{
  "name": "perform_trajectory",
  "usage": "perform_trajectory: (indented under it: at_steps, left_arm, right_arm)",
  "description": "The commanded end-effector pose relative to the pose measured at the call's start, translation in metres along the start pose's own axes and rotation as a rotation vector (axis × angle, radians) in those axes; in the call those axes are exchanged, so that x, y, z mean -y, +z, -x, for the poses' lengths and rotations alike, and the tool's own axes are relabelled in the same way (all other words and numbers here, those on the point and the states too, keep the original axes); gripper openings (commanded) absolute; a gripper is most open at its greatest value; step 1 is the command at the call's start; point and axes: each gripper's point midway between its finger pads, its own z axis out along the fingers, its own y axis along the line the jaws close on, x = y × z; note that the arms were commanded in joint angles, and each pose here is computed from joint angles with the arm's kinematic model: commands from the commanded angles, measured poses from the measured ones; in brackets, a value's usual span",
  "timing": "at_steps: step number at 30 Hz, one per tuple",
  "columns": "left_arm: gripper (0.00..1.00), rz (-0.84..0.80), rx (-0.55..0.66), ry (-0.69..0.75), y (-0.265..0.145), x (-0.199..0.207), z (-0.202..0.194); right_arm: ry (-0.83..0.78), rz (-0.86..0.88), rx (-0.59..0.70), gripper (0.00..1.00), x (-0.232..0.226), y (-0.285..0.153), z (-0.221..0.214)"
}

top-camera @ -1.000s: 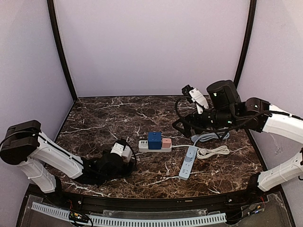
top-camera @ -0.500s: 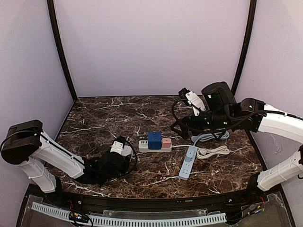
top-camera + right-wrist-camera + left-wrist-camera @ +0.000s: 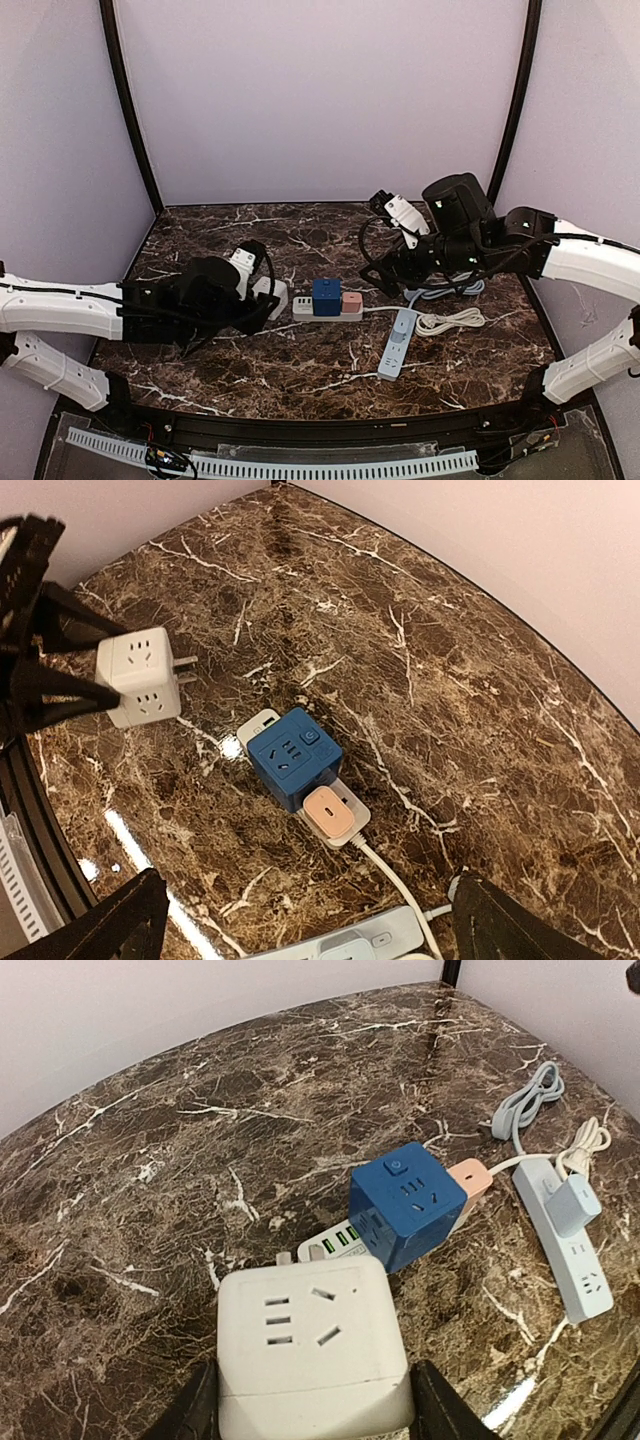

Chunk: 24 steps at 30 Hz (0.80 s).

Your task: Insert the plug

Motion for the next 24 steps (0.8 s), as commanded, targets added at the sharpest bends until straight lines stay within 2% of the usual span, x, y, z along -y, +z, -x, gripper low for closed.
perform_trajectory:
  at_steps: [1,4,8,13,16,19,24]
  left_arm:
    - [0.46,-0.089,-0.173,0.002,-0.025,-0.006,0.0]
    - [0.46,-0.1,-0.264,-0.029,-0.034,-0.012,0.007]
    - [0.44,-0.149,-0.357,-0.065,-0.04,-0.008,0.036]
    - [0.38,-0.311,-0.525,-0.141,-0.035,0.014,0.039]
    - [0.38,-0.381,-0.538,-0.181,-0.037,0.024,0.056]
    - [0.38,-0.432,-0.607,-0.241,-0.036,0.034,0.057]
    - [0.37,-0.519,-0.667,-0.314,-0.037,0.051,0.07]
  right_arm:
    - [-0.107,0.048,0.012,0.99,-0.01,0.001,0.009]
    - [-0.178,0.092,0.008,0.99,-0.019,0.004,0.013]
    - [-0.277,0.145,0.021,0.99,-0.029,0.006,0.02]
    - [-0.385,0.161,0.044,0.99,-0.034,0.011,0.027]
    - [-0.442,0.196,0.091,0.99,-0.042,0.012,0.032]
    - [-0.473,0.196,0.144,0.99,-0.045,0.014,0.043]
    - [-0.486,0.254,0.157,0.99,-0.06,0.024,0.051]
